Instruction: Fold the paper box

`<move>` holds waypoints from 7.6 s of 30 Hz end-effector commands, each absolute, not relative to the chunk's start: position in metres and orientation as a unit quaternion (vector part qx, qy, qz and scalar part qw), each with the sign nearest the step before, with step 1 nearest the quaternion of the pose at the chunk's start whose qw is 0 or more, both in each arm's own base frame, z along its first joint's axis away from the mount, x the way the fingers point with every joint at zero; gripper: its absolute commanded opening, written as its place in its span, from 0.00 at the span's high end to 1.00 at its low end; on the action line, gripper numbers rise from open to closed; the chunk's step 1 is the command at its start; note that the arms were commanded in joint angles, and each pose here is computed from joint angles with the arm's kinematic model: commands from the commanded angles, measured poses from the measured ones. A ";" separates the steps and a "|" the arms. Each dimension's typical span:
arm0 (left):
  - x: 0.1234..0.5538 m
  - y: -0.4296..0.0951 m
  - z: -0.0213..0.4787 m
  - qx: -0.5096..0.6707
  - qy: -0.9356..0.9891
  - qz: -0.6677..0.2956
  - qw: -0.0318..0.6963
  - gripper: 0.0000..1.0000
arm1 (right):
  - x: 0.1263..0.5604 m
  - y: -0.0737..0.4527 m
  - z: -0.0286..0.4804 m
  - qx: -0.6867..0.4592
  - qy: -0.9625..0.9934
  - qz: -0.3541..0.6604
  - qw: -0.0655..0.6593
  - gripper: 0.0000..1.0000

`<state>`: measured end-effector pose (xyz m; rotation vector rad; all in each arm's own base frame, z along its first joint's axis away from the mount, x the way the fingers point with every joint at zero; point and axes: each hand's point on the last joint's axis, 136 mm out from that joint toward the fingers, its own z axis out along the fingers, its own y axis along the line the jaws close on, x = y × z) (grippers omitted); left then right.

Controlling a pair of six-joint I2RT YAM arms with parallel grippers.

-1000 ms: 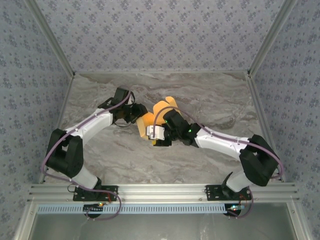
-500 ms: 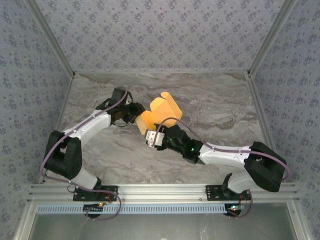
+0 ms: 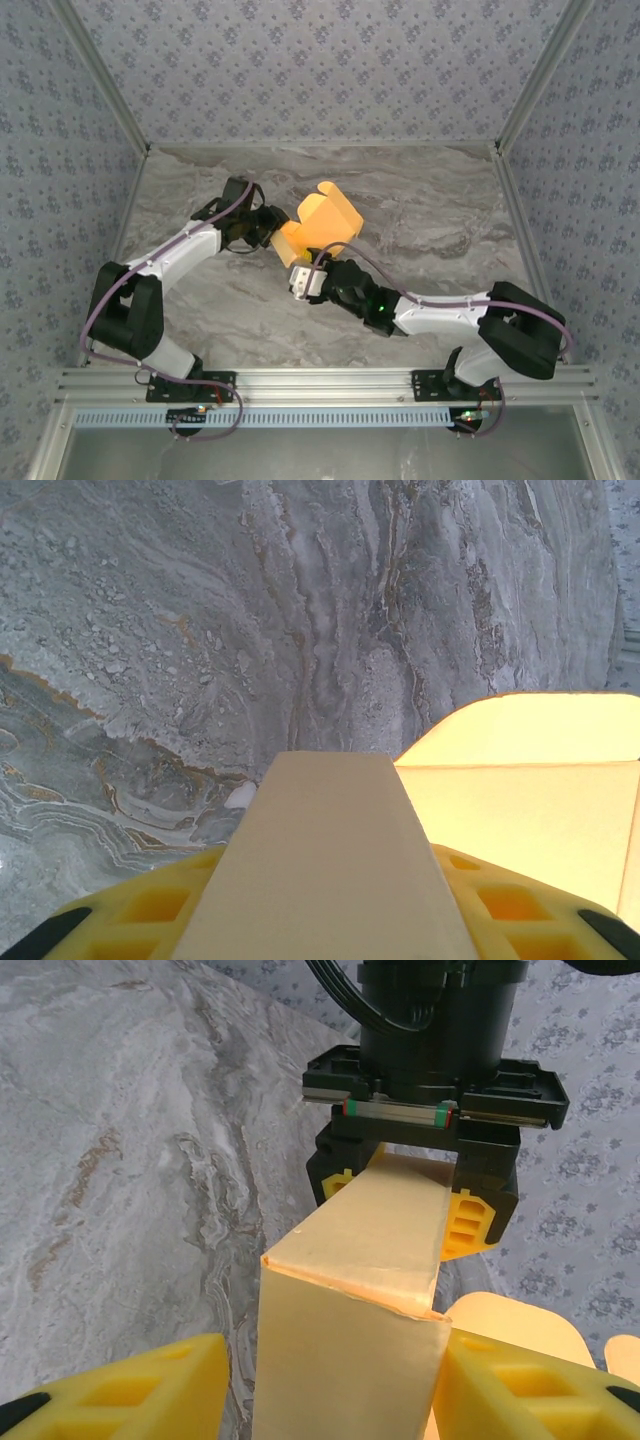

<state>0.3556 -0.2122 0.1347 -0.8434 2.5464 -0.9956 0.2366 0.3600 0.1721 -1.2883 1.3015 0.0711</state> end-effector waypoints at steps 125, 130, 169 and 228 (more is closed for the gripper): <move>0.309 -0.169 0.186 -0.093 0.788 -0.335 0.509 0.01 | 0.364 0.266 0.169 -0.683 0.692 -0.101 0.213 0.88; 0.306 -0.166 0.170 -0.090 0.798 -0.325 0.500 0.02 | 0.367 0.281 0.176 -0.701 0.660 -0.148 0.225 0.88; 0.305 -0.230 0.142 0.163 0.840 -0.233 0.461 0.60 | 0.297 0.214 0.168 -0.330 0.778 0.283 0.454 0.49; 0.277 -0.250 0.128 0.065 0.846 -0.277 0.450 0.78 | 0.252 0.276 0.132 -0.361 0.759 0.257 0.476 0.79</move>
